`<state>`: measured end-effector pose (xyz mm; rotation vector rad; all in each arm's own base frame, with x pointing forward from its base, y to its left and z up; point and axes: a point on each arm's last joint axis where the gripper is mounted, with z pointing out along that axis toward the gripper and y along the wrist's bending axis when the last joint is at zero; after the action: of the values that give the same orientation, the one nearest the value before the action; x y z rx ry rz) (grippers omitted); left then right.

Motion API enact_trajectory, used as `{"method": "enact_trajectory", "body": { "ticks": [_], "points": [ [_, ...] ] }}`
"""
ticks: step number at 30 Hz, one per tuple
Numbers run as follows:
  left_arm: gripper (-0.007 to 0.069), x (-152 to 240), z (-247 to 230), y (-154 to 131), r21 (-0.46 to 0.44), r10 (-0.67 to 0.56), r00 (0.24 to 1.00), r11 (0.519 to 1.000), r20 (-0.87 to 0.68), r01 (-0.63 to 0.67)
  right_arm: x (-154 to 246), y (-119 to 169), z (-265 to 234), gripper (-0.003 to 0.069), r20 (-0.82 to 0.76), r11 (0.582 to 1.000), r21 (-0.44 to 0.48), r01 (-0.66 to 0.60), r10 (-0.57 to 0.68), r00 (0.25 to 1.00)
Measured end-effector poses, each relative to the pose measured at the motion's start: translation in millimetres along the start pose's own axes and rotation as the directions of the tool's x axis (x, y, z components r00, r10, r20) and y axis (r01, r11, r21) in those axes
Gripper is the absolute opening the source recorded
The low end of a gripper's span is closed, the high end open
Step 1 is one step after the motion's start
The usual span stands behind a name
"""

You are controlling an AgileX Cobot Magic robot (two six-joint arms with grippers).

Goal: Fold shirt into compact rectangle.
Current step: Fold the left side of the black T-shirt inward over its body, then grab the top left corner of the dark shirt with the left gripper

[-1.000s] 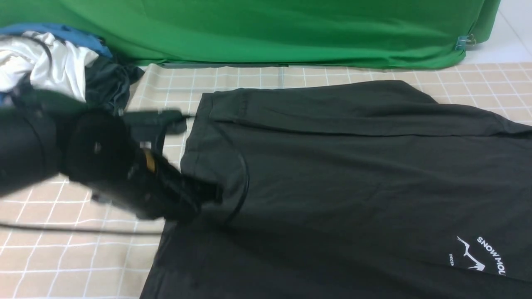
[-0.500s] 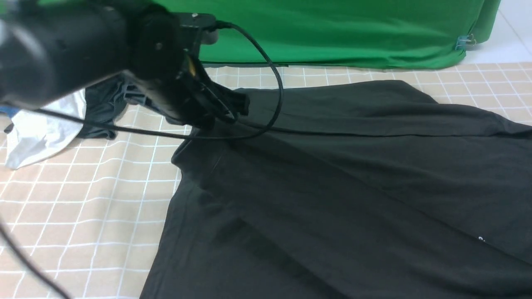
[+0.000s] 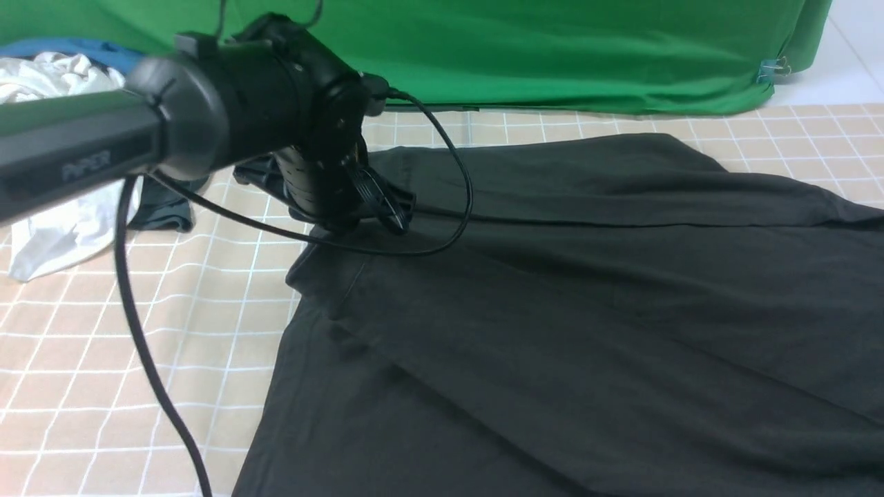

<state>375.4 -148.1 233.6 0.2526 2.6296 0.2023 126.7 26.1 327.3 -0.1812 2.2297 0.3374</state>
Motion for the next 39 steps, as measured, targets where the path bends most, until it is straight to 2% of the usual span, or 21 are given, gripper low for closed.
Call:
{"method": "enact_trajectory", "body": {
  "ticks": [6,11,12,17,21,22,23,26,28,31,34,39],
  "points": [
    [0.0056,-6.7,1.6,-3.6,0.032,-0.011,0.998,0.999,0.061,0.009,0.0,0.0,0.0,0.0071,0.000,1.000,0.000,0.000,0.000,1.000],
    [0.0147,-7.3,1.6,-2.8,0.023,-0.021,0.997,1.000,0.068,0.019,0.0,0.0,0.0,0.0074,0.000,1.000,0.000,0.000,0.000,1.000],
    [0.0197,-7.9,1.6,-1.8,0.013,-0.026,0.997,1.000,0.074,0.025,0.0,0.0,0.0,0.0078,0.000,1.000,0.000,0.000,0.000,1.000],
    [0.0309,-11.8,1.2,3.3,-0.018,-0.065,0.992,0.998,0.108,0.068,0.0,0.0,0.0,0.0088,0.000,1.000,0.000,0.001,-0.001,1.000],
    [0.0302,-32.0,-3.4,17.6,0.031,-0.247,0.958,0.969,0.143,0.245,-0.2,0.0,0.0,0.0090,0.002,1.000,0.000,0.000,0.000,1.000],
    [0.0298,-33.6,-3.4,19.3,0.030,-0.253,0.956,0.968,0.147,0.251,-0.2,0.0,0.0,0.0090,0.002,1.000,0.000,0.000,0.000,1.000],
    [0.0271,-45.6,-2.4,31.1,0.078,-0.340,0.928,0.940,0.152,0.331,-0.3,-0.1,0.0,0.0090,0.003,1.000,0.001,0.000,0.000,1.000],
    [0.0237,-63.7,6.1,45.4,0.156,-0.419,0.896,0.904,0.149,0.397,-0.4,-0.1,0.0,0.0090,0.004,1.000,0.001,0.000,0.000,1.000],
    [0.0228,-76.0,21.5,52.6,0.199,-0.440,0.888,0.890,0.137,0.410,-0.7,-0.2,0.0,0.0090,0.008,1.000,0.002,0.000,0.000,1.000],
    [0.0237,-83.4,43.1,54.0,0.214,-0.452,0.884,0.881,0.118,0.421,-1.3,-0.4,0.0,0.0090,0.014,1.000,0.004,0.000,0.000,1.000],
    [0.0272,-85.6,66.2,52.5,0.204,-0.443,0.891,0.885,0.096,0.418,-1.7,-0.5,0.0,0.0090,0.019,1.000,0.006,0.000,0.000,1.000],
    [0.0375,-74.5,112.2,43.1,0.171,-0.415,0.909,0.898,0.024,0.405,-1.9,-0.7,0.0,0.0090,0.021,1.000,0.008,0.001,-0.001,1.000]
  ]
}}
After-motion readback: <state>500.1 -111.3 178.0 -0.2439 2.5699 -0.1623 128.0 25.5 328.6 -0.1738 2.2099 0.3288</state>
